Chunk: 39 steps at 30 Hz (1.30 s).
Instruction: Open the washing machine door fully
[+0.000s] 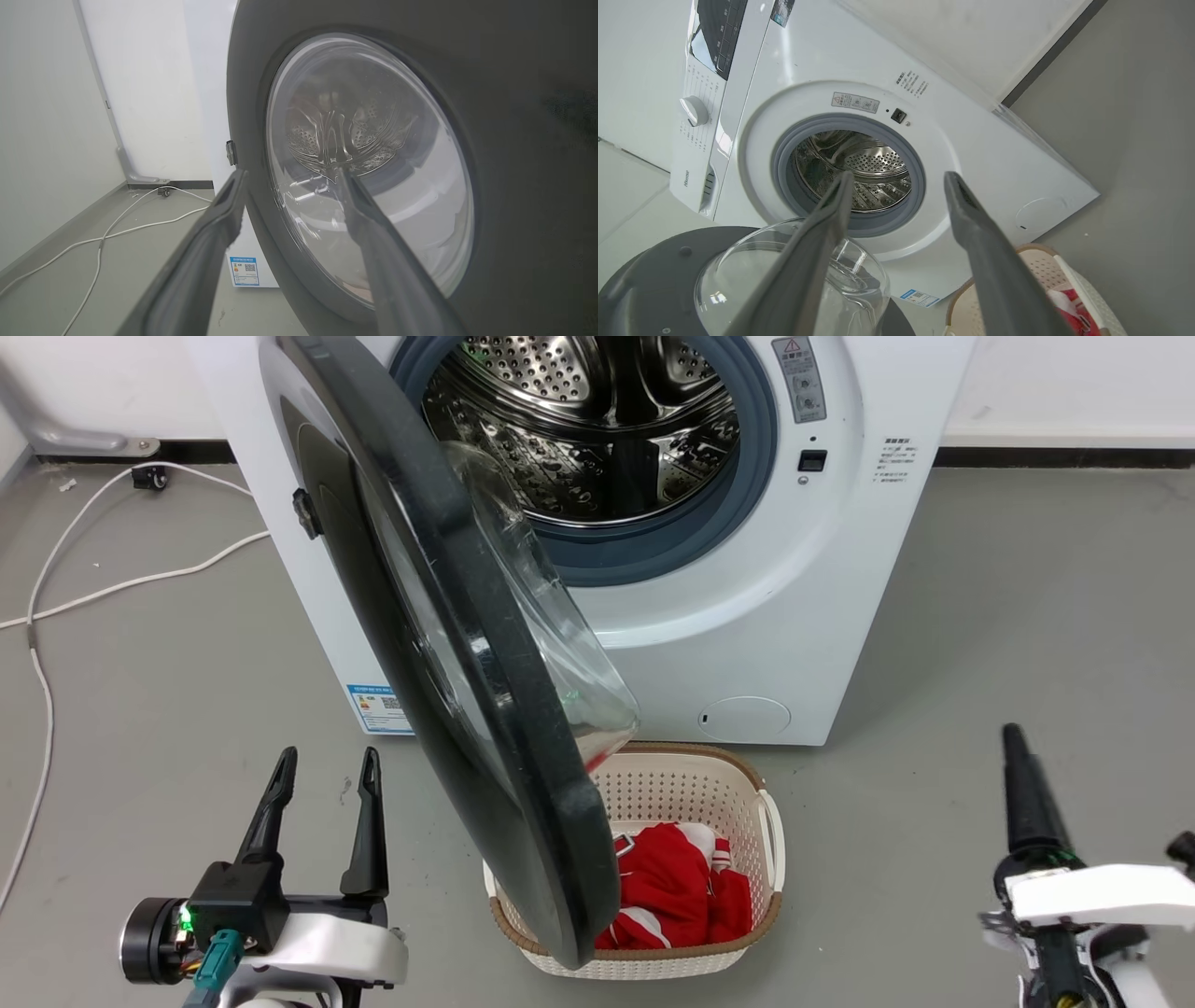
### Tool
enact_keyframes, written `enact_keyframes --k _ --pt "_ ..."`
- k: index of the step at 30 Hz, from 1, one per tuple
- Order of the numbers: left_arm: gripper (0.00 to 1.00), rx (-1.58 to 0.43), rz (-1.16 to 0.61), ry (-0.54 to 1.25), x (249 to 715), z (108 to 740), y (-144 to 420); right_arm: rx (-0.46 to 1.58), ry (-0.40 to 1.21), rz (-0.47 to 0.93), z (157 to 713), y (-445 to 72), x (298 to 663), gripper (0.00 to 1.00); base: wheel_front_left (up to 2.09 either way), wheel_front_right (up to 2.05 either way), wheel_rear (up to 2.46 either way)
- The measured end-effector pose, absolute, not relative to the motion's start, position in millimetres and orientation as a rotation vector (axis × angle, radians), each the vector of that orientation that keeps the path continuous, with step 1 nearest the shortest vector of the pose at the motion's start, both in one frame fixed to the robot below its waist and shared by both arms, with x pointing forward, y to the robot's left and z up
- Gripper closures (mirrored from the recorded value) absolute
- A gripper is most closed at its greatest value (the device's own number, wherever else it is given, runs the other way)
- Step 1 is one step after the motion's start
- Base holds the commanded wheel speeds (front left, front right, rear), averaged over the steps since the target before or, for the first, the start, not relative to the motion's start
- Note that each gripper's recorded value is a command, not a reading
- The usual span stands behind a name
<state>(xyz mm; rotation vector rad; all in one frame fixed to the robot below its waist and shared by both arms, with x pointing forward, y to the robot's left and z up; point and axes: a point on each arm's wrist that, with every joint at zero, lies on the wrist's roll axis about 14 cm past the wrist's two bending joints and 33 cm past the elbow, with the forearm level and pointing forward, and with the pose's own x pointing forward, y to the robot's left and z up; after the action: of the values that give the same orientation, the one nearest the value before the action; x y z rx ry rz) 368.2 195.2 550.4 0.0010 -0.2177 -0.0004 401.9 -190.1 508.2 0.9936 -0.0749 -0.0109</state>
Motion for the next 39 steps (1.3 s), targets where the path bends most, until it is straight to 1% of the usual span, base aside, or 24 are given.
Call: enact_keyframes --k 3,5,8,10,13,15,20,24,29,39 --pt "0.00 0.001 -0.003 -0.216 370 550 194 0.841 -0.136 -0.050 516 -209 399 0.00 0.00 0.00 0.00" --pt "0.00 0.003 -0.003 -0.214 371 549 194 0.730 -0.211 -0.081 533 -224 398 0.00 0.00 0.00 0.00" --pt "0.00 0.003 0.000 -0.214 371 549 195 0.492 -0.313 -0.076 568 -231 396 0.00 0.00 0.00 0.00" --pt "0.00 0.004 0.007 -0.214 371 549 198 0.327 -0.345 -0.055 582 -225 391 0.00 0.00 0.00 0.00" --pt "0.00 0.005 0.017 -0.216 370 550 201 0.143 -0.389 -0.010 602 -210 386 0.00 0.00 0.00 0.00" --pt "0.00 0.006 0.020 -0.218 370 551 202 0.065 -0.391 0.024 604 -198 381 0.00 0.00 0.00 0.00" --pt "0.00 0.013 0.023 -0.226 369 553 203 -0.021 -0.348 0.090 592 -175 369 0.00 0.00 0.00 0.00" --pt "0.00 0.020 0.019 -0.226 369 554 202 -0.029 -0.280 0.112 571 -168 363 0.00 0.00 0.00 0.00" --pt "0.00 0.021 0.020 -0.225 370 553 203 -0.017 -0.211 0.093 549 -174 361 0.00 0.00 0.00 0.00" --pt "0.00 0.029 0.011 -0.224 370 553 201 0.003 -0.192 0.084 542 -177 363 0.00 0.00 0.00 0.00"
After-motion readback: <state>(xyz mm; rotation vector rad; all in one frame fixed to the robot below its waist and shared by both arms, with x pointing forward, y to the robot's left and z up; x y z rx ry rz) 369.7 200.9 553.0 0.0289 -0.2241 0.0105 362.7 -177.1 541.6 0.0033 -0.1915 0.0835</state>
